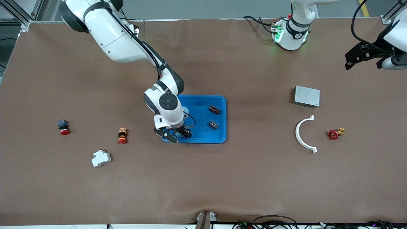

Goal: Place electrolytic capacitor and blue bell in tray
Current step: 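Lower the bell into the tray and open the right gripper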

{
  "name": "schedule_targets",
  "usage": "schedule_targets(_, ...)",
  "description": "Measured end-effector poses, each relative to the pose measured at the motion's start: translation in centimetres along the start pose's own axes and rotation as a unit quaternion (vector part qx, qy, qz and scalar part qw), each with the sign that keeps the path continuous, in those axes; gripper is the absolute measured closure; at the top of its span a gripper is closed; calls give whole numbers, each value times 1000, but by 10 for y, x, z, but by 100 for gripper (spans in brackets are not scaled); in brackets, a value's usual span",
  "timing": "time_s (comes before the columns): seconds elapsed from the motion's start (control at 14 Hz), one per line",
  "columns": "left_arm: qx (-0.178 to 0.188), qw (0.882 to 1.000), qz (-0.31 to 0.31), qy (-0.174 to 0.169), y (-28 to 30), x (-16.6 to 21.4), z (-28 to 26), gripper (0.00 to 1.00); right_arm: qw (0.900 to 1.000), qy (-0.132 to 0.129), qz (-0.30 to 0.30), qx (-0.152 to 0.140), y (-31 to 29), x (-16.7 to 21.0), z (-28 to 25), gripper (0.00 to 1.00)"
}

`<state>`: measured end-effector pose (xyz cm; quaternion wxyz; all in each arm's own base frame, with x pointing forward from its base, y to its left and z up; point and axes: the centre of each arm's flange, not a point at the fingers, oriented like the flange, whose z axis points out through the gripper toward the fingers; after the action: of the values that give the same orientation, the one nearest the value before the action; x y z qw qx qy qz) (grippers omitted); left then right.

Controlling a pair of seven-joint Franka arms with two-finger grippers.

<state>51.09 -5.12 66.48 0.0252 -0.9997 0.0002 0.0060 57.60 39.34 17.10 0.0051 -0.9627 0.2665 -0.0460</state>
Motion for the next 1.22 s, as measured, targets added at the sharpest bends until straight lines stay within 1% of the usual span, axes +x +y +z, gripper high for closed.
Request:
schedule_targets(0.29,0,1000,0,0,0,0,0,0,1000,1,0,0,0,1,-1,0)
schedule_targets(0.43,0,1000,0,-1,0,0,0,0,1000,1,1,-11,-1,4,-5,0)
schedule_targets(0.64,0,1000,0,-1,0,0,0,0,1000,2,5,-25,-7,12,-21,0)
schedule_targets(0.79,0,1000,0,-1,0,0,1,0,1000,4,6,-27,-11,15,-32,0)
schedule_targets(0.93,0,1000,0,-1,0,0,1,0,1000,4,13,-23,-14,23,-53,0)
schedule_targets(1.0,0,1000,0,-1,0,0,1,0,1000,2,5,-23,-13,31,-69,0)
schedule_targets(1.07,0,1000,0,-1,0,0,1,0,999,0,-21,-30,-6,42,-89,0)
schedule_targets(1.22,0,1000,0,-2,0,0,1,0,995,1,-91,-41,17,72,-136,0)
